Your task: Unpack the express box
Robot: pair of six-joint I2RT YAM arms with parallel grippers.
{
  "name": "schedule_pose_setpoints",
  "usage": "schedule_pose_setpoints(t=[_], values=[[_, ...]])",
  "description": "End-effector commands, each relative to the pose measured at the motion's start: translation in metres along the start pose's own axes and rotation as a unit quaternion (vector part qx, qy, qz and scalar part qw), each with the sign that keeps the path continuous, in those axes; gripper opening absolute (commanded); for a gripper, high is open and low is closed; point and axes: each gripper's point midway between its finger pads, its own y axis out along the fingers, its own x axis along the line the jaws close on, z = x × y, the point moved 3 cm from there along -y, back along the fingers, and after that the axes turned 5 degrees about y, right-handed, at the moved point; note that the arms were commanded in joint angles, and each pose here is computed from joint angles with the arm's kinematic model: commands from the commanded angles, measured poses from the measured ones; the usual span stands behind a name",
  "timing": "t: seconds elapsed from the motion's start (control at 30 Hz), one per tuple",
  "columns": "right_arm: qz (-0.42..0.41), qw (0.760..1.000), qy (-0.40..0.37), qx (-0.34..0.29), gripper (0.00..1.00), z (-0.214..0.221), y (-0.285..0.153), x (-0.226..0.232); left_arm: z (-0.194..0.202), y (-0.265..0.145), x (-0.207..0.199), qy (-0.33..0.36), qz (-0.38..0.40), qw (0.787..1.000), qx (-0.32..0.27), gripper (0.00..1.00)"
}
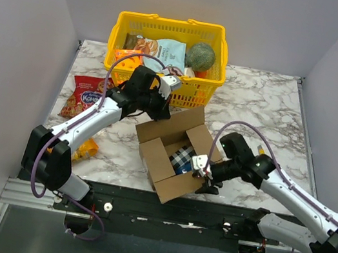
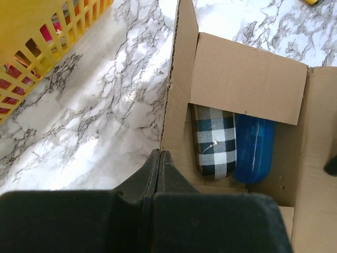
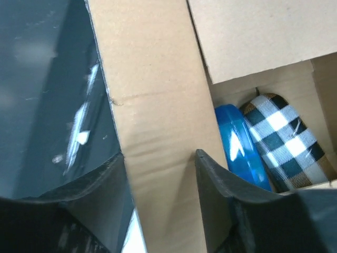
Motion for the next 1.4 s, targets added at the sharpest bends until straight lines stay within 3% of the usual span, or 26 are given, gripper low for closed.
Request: schedule_pose_setpoints(t=[0.0,0.07,0.13,0.27,0.5,0.63,0.8,0.93,1.07,1.23,1.37], values=[[0.099,0.995,-0.008,0.01,0.72,0.03,0.008,-0.017,-0.008,0.004,0.008,0.002,-0.008,1.0,-0.012,0.0],[0.139,0.99,-0.011,0.004,0.82,0.033,0.007,-0.025,-0.009,0.005,0.0,-0.011,0.016,1.0,-0.013,0.0],[0.16,0.987,-0.005,-0.01,0.86,0.022,-0.001,-0.028,-0.007,0.007,-0.006,-0.012,0.032,0.999,-0.014,0.0],[0.19,0.981,-0.018,-0.031,0.92,-0.03,-0.038,-0.035,-0.004,0.01,-0.022,0.006,0.06,0.998,-0.009,0.0],[0.169,0.977,-0.121,-0.038,0.93,-0.095,-0.077,-0.039,-0.002,0.01,-0.038,0.018,0.071,0.997,-0.006,0.0],[0.163,0.974,-0.153,-0.019,0.92,-0.102,-0.074,-0.059,-0.002,0.009,-0.04,0.02,0.07,0.997,-0.006,0.0],[0.136,0.975,-0.175,0.027,0.84,-0.078,-0.04,-0.098,-0.005,0.008,-0.038,0.023,0.063,0.998,-0.012,0.0],[0.107,0.975,-0.182,0.075,0.84,-0.041,-0.016,-0.108,-0.01,0.007,-0.036,0.026,0.054,0.998,-0.015,0.0],[0.16,0.963,-0.21,0.051,0.89,-0.036,-0.032,-0.085,-0.011,0.008,-0.033,0.026,0.047,0.998,-0.017,0.0],[0.149,0.964,-0.222,0.008,0.98,-0.001,-0.019,-0.04,-0.015,0.01,-0.038,0.014,0.063,0.998,-0.026,0.0],[0.167,0.96,-0.224,0.019,0.99,-0.001,-0.016,-0.056,-0.014,0.014,-0.04,0.004,0.075,0.997,-0.022,0.0]])
